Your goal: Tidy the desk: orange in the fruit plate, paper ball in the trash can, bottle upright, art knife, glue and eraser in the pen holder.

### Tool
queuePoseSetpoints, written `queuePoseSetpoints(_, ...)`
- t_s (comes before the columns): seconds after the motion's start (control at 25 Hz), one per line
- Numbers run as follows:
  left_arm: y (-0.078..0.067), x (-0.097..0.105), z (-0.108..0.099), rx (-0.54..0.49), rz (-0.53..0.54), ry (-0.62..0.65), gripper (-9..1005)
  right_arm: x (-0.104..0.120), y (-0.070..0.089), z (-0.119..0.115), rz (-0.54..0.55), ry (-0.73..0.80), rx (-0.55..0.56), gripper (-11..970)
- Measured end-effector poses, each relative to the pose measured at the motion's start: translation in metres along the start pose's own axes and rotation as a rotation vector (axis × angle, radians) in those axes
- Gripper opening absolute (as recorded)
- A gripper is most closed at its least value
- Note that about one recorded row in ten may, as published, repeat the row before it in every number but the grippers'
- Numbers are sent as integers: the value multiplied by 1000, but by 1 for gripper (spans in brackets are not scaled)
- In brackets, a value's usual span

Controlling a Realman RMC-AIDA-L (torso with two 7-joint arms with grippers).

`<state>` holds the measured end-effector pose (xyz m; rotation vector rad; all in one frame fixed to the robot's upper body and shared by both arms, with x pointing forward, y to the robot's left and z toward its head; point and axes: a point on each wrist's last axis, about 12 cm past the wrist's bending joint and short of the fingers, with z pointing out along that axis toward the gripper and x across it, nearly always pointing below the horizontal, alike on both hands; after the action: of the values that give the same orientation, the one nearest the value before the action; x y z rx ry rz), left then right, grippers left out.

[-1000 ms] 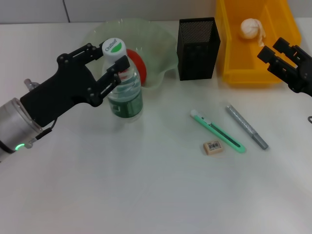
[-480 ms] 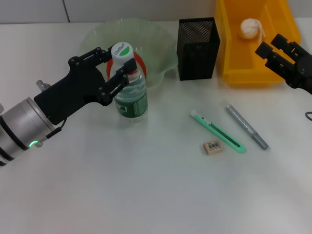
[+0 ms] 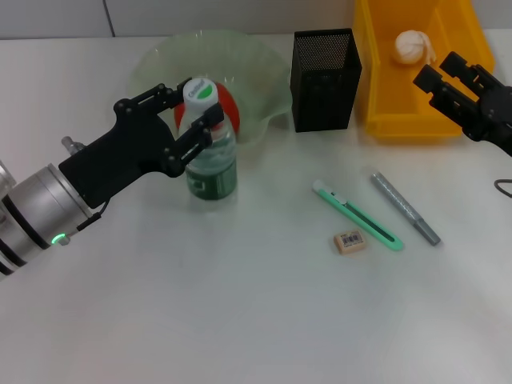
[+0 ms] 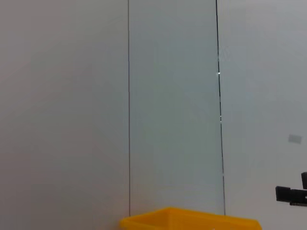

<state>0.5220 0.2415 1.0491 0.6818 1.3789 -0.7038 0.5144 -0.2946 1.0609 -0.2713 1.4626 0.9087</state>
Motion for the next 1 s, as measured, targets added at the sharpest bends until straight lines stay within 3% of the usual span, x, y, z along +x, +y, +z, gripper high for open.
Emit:
queuePoseSetpoints(0.44,-3,-4,-8,-9,-13,-62,557,-1,-1,7,-3,5,-2,784)
queuePoseSetpoints(0.76,-7,-24,-64,-62,-63,-263,600,-4,0,16,-2,2,-31,777)
queuePoseSetpoints(0.84,-6,-30,-87,26,-96,-218,611,-8,1,24,12,8,-55,775)
queuePoseSetpoints(1.0,-2,-36,-109,122,-144,-133,633,-14,2,35,23,25,-100,772)
